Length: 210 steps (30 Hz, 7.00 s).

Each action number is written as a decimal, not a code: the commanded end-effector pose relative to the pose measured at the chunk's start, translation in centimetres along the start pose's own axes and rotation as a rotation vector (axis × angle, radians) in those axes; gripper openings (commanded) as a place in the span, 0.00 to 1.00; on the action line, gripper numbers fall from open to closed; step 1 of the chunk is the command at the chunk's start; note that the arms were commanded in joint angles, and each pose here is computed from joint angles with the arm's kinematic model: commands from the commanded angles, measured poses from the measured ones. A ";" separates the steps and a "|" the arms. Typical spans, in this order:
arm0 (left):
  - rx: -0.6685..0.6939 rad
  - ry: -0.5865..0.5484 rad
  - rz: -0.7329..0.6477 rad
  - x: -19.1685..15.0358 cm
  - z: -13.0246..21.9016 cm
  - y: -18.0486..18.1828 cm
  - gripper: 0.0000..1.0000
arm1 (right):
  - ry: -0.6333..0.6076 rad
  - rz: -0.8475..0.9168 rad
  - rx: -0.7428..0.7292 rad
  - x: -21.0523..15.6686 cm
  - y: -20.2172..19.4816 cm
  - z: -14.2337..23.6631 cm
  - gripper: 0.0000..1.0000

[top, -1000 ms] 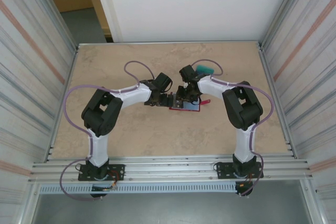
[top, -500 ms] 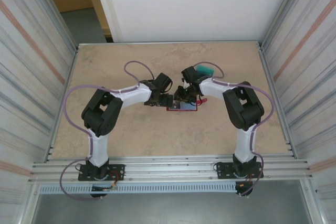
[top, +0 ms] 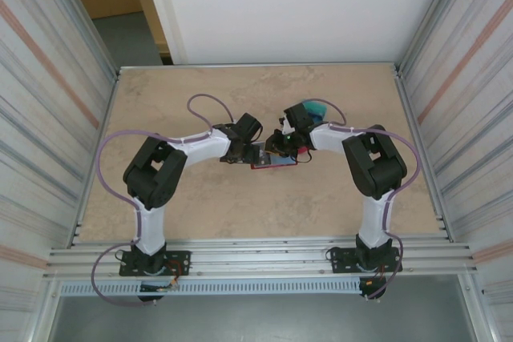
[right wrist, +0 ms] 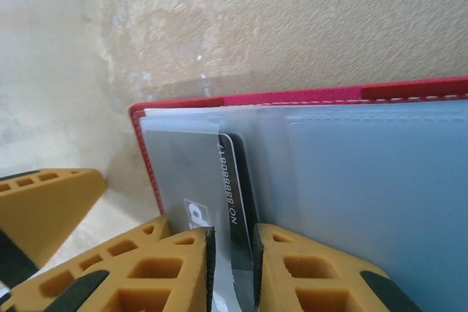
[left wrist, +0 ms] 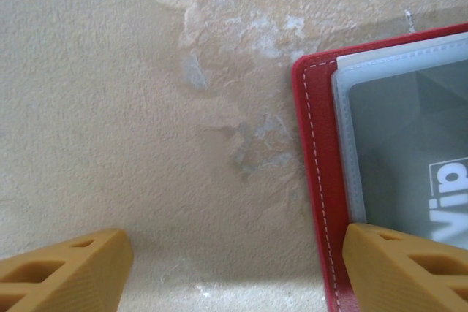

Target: Take the credit cards out of the card holder

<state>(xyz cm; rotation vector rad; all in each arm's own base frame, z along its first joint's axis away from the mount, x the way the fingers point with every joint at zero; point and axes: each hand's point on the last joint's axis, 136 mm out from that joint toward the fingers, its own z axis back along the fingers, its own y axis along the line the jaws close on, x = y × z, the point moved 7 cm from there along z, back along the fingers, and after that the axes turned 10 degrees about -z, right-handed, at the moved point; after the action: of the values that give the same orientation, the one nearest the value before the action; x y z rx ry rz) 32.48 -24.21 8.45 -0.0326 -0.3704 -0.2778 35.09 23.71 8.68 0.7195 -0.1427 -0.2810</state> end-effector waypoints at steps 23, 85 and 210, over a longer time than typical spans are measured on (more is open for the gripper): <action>0.056 0.217 -0.011 -4.5 -1.7 0.9 0.78 | 0.089 -0.037 0.343 -0.8 0.8 1.6 0.18; -0.081 0.110 -0.011 -0.2 1.7 -1.2 0.86 | 0.014 0.012 -0.036 0.4 -1.4 4.2 0.00; -0.011 -0.010 0.086 1.0 9.0 5.1 0.98 | 0.252 1.201 -0.452 11.9 -1.0 10.1 0.00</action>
<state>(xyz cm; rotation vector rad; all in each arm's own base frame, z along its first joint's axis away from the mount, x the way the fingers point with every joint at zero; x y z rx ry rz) 32.16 -20.02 15.99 -0.0877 -0.3592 -0.2095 44.01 13.29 17.64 0.1098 -0.2901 0.8778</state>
